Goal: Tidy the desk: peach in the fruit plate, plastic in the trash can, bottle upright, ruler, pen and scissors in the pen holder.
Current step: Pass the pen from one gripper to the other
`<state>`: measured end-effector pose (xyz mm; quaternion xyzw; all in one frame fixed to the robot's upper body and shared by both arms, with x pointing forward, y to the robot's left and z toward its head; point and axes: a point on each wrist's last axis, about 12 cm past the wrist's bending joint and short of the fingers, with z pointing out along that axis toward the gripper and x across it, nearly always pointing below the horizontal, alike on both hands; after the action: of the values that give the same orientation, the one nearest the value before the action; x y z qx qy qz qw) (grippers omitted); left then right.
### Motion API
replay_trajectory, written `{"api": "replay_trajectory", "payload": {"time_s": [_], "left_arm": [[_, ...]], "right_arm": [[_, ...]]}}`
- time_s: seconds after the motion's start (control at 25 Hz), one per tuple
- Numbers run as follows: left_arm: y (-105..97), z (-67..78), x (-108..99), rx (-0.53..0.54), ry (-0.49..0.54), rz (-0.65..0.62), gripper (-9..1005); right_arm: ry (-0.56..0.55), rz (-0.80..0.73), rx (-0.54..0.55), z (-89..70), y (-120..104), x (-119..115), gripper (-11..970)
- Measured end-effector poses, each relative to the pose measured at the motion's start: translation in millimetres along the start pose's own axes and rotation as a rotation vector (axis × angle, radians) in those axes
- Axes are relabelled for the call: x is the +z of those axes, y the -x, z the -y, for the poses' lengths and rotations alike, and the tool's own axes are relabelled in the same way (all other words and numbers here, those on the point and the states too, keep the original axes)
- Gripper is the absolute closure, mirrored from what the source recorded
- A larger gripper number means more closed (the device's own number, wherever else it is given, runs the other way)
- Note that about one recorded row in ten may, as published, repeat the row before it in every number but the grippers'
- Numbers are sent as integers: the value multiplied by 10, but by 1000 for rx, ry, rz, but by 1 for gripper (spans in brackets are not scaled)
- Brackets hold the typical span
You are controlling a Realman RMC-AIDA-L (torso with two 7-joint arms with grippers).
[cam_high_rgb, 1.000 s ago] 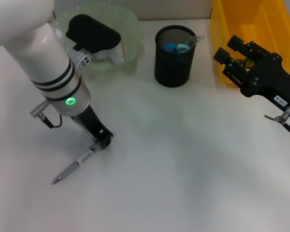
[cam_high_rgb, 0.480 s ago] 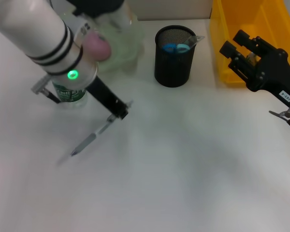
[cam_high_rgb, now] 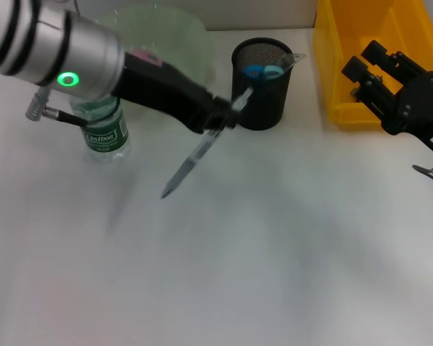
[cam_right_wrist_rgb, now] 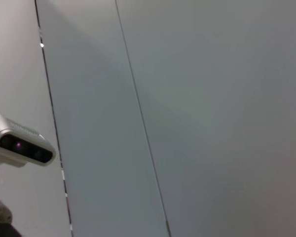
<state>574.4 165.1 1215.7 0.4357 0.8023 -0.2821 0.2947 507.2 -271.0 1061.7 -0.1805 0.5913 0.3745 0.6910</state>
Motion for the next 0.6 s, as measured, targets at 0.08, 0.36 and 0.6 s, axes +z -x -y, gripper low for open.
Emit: {"api": "replay_trajectory", "payload": {"time_s": [0.08,0.36,0.6], "left_arm": [[-60,-16,-39,22,-35,68,802],[-399,-93,-181,98,-174,458,802],[-932,-212,-249,80,-208,795,802]], "right_arm": [[5,5,4,-6,7,-10,484],[18,-2,36,-15,7,-11,485],[73,-9,51,-68,15,-14,485]]}}
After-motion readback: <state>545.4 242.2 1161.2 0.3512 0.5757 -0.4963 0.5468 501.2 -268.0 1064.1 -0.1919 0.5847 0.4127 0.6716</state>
